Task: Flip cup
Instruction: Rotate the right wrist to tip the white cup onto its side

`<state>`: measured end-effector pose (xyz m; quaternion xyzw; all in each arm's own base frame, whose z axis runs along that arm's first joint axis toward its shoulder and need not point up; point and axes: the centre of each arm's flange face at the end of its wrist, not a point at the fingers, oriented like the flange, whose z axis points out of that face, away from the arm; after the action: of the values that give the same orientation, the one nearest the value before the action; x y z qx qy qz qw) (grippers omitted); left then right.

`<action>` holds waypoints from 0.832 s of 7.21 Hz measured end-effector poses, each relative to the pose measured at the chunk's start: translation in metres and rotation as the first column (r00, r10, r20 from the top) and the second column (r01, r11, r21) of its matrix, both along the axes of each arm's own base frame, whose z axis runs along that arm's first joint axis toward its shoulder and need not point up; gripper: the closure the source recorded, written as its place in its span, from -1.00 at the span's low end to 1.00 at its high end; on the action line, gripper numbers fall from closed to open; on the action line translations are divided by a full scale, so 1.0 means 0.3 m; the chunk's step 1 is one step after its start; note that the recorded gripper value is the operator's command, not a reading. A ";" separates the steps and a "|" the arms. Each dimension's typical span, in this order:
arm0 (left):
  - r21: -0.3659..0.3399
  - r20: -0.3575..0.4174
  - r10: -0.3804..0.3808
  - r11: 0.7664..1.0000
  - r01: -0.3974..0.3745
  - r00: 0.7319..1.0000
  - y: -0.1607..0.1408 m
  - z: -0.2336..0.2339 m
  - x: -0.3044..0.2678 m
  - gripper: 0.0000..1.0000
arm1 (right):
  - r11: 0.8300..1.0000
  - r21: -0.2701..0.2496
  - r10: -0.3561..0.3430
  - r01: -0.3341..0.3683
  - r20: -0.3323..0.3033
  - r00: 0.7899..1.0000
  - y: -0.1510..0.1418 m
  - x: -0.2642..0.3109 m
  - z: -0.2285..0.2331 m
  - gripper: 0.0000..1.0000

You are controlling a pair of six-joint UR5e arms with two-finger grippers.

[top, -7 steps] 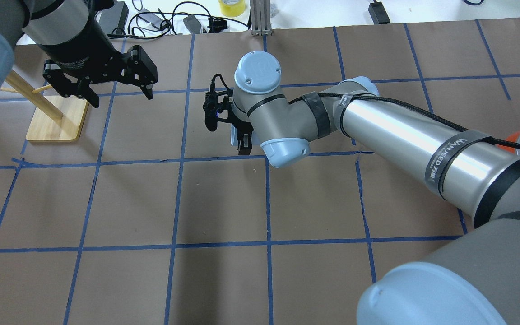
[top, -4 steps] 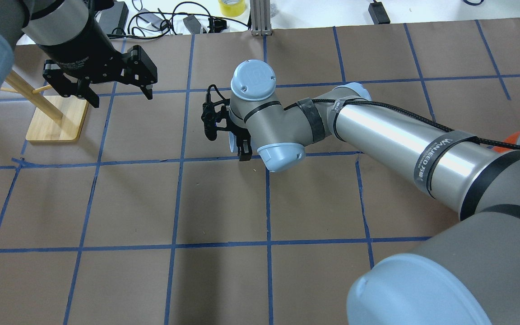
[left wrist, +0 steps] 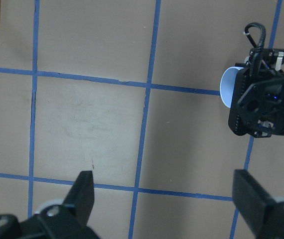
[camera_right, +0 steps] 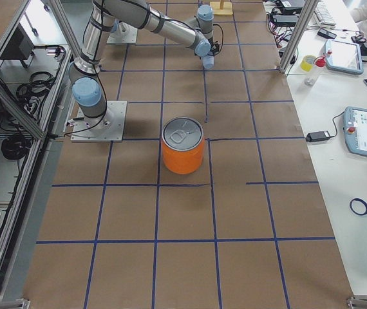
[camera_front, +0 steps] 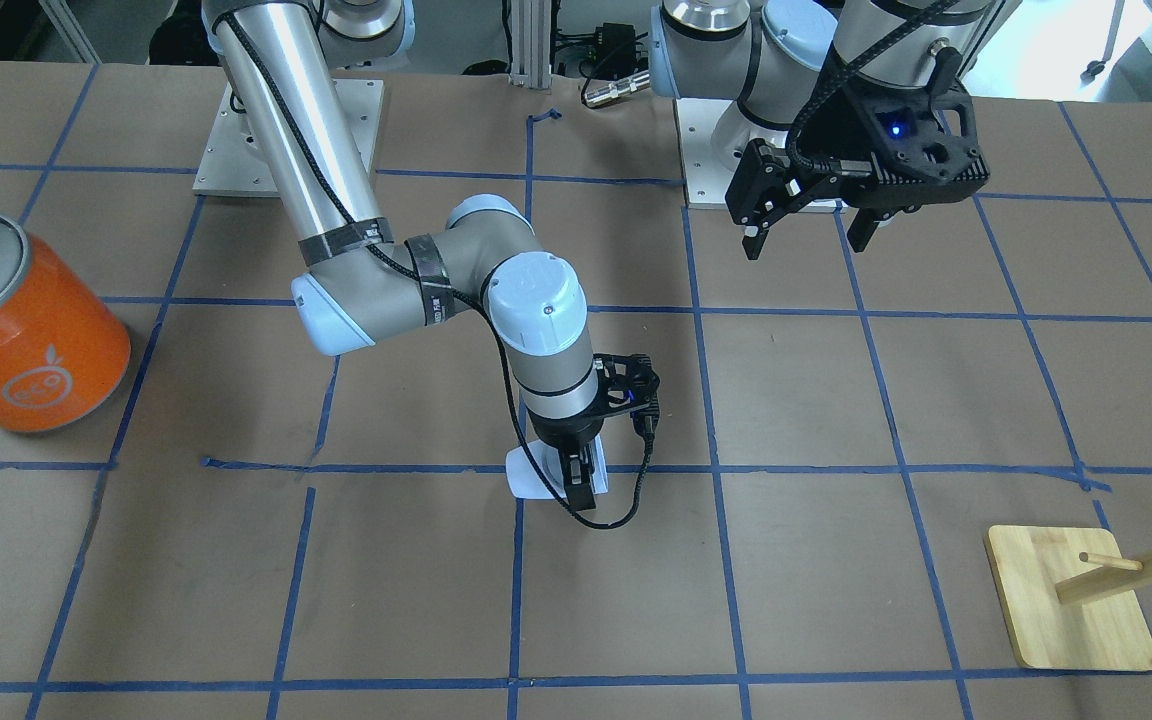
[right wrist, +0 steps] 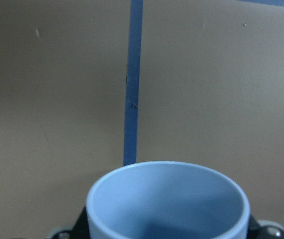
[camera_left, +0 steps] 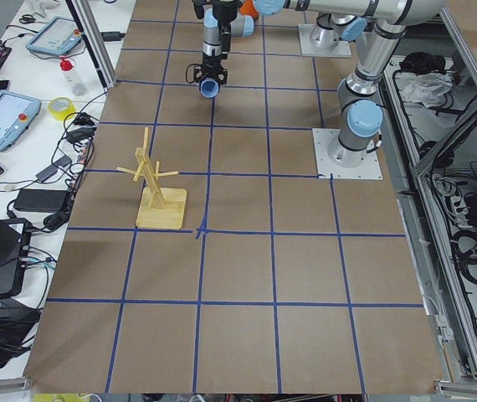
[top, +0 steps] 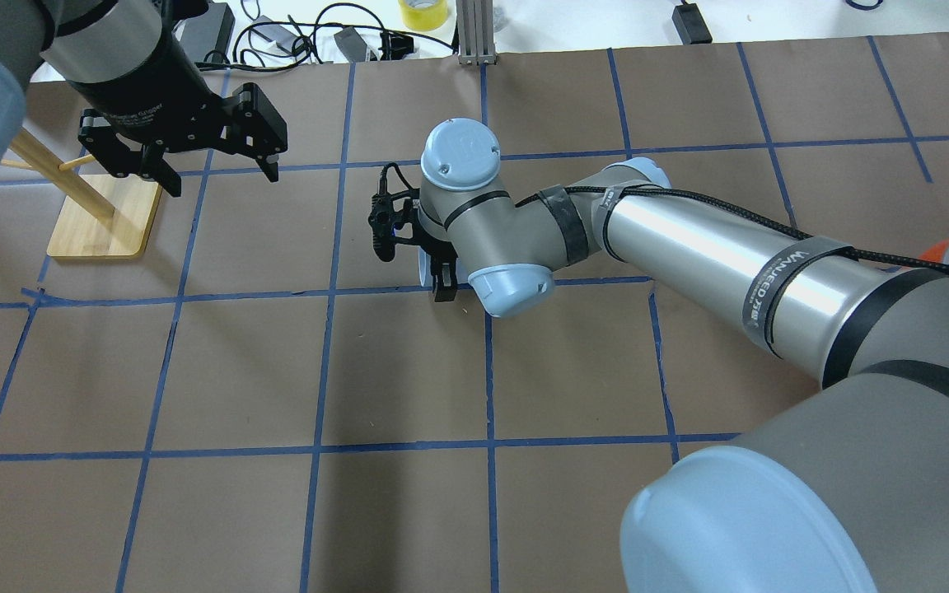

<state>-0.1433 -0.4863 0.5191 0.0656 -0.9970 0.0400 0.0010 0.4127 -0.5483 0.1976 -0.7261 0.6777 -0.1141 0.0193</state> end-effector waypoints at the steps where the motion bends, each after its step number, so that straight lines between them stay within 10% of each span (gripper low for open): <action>1: 0.000 0.000 0.000 1.000 0.000 1.000 0.000 0.000 0.000 -1.00 | 1.000 0.007 -0.012 0.012 0.001 1.000 0.006 0.006 -0.005 0.55; 4: 0.000 0.000 0.000 1.000 0.000 1.000 0.000 0.000 0.000 -1.00 | 0.999 0.026 -0.026 0.026 -0.011 1.000 0.010 0.009 -0.062 0.45; 6: 0.000 0.000 0.000 1.000 0.000 1.000 0.000 0.001 0.000 -1.00 | 0.999 0.031 -0.028 0.029 -0.006 1.000 0.008 0.013 -0.069 -0.13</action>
<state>-0.1433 -0.4863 0.5193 0.0656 -0.9970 0.0402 0.0010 0.4166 -0.5459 0.1768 -0.7164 0.6897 -0.1017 0.0268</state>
